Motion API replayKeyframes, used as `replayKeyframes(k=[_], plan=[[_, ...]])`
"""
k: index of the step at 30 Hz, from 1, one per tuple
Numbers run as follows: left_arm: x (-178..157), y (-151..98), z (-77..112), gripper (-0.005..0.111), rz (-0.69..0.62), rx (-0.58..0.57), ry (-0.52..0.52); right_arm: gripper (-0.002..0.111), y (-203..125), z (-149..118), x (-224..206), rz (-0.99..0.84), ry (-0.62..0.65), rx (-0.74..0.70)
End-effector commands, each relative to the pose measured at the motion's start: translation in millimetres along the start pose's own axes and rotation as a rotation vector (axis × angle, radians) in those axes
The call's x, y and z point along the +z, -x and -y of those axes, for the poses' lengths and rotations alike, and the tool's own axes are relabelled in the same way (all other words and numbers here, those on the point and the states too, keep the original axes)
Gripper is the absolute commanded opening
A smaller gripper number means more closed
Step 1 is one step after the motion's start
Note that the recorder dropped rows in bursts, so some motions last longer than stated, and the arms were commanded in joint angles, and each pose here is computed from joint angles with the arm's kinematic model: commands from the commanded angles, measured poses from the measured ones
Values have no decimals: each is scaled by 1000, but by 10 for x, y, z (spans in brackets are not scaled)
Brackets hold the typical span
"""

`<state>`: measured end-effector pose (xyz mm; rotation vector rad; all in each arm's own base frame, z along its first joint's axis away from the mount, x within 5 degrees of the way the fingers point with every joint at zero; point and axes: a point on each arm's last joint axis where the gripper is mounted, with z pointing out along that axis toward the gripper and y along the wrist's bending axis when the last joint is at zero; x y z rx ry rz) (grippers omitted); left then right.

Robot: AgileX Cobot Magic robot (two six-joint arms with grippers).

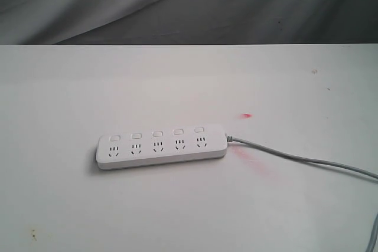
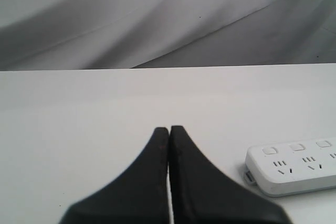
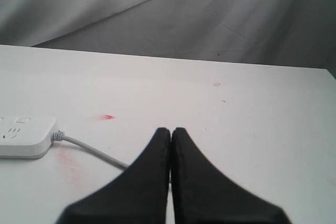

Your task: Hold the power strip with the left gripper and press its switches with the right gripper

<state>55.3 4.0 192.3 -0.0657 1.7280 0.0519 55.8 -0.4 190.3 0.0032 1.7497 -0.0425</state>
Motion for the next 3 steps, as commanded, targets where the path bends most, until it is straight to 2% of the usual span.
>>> replayKeyframes(k=[1, 3], plan=[[1, -4, 6, 1, 11, -7, -10, 0, -10, 6, -1, 1, -11, -1], [1, -4, 6, 1, 11, -7, -10, 0, -10, 6, -1, 1, -11, -1]])
